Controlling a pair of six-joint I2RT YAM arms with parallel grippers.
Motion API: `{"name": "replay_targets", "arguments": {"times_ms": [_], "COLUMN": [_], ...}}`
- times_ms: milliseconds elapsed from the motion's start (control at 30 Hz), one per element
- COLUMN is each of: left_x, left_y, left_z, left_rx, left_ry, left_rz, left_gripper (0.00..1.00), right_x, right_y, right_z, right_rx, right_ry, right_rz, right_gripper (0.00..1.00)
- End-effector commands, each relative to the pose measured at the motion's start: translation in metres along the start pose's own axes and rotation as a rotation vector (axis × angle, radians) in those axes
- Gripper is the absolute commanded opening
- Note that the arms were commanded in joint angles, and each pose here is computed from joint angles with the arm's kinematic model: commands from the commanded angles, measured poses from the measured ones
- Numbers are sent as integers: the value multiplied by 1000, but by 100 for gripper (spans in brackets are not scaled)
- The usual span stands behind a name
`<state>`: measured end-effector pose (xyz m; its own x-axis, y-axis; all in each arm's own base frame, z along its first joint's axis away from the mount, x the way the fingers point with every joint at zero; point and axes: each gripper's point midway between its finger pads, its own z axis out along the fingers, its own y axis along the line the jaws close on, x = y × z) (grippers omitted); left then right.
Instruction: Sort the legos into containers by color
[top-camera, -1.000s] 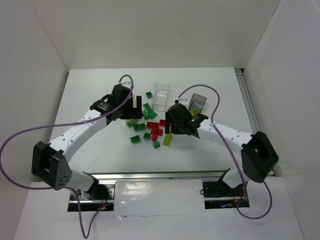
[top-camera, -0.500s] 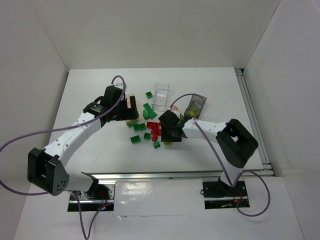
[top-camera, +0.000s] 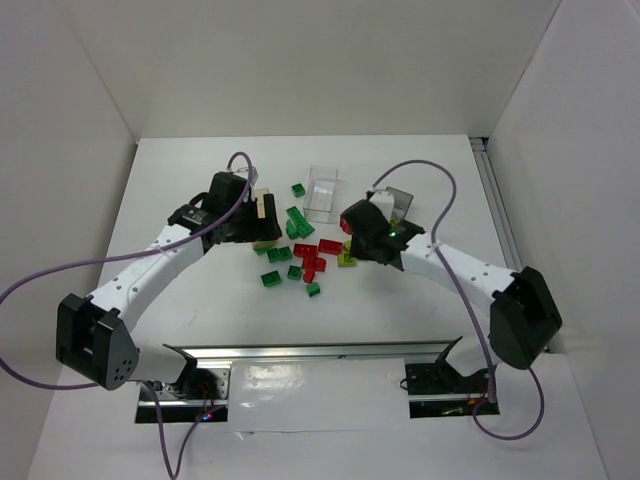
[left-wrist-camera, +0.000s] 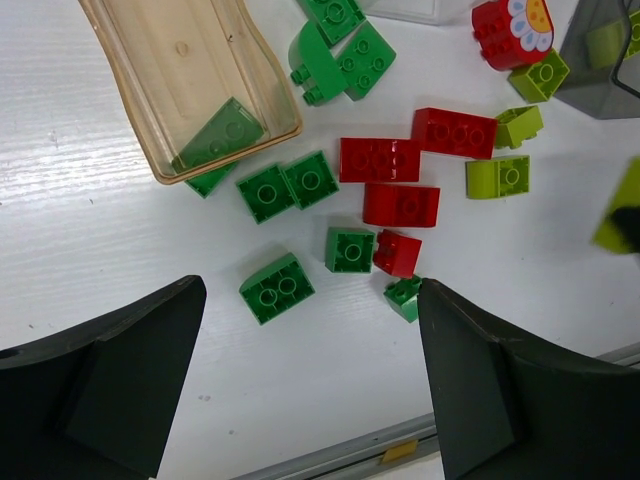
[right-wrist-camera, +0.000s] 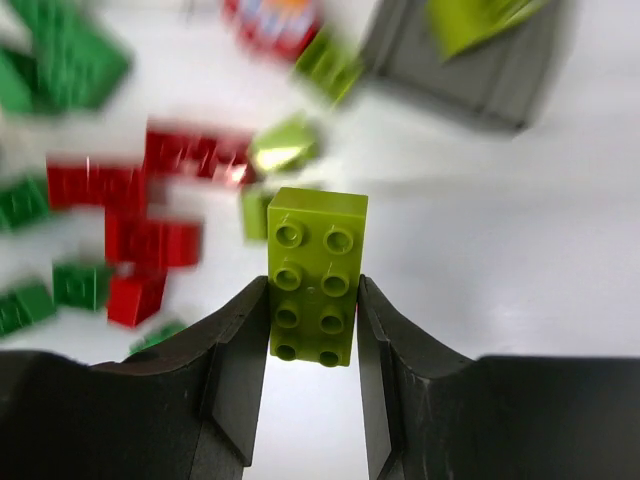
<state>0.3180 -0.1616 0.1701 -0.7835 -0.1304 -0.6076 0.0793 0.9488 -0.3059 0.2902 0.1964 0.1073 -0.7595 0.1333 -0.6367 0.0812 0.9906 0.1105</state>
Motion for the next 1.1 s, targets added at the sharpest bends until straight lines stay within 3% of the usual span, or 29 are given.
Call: {"name": "replay_targets", "arguments": {"times_ms": [0,200,300,333,367,400,467,533,600,767,933,1000,1067], "left_x": [6,13,17,17,20,19,18,16,14,12,13,13,13], "left_y": [-6,-10,-12,-12,-11,-9,-11,-10,-6,-2,-4,-4,-4], "left_z": [11,19,19,19,18,18,17,15,16,20,20,20,20], "left_rx": [25,55,56,56,51,43,40,31,7,-20,-12,-11,-11], "left_ry": [16,57,68,68,79,76,74,72,60,58,62,62,62], "left_rz": [31,39,45,45,45,45,52,62,62,63,63,63,63], "left_gripper": [97,97,97,98,98,98,98,98,98,98,98,98,98], "right_x": [-64,-114,-133,-141,-142,-145,-143,-144,-130,-66,-5,7,19], "right_y": [-51,-75,-87,-83,-86,-88,-81,-69,-53,-8,14,18,17], "right_z": [-7,26,45,47,53,51,50,34,20,16,33,36,46], "right_rx": [139,180,225,220,232,242,230,193,149,-18,-94,-116,-104], "right_ry": [-144,-179,-187,-198,-189,-191,-190,-217,-221,-96,54,89,126], "right_rz": [78,70,95,99,103,103,91,90,69,32,-23,-56,-82], "right_gripper": [24,26,34,44,66,76,85,84,77,72,84,97,99]}}
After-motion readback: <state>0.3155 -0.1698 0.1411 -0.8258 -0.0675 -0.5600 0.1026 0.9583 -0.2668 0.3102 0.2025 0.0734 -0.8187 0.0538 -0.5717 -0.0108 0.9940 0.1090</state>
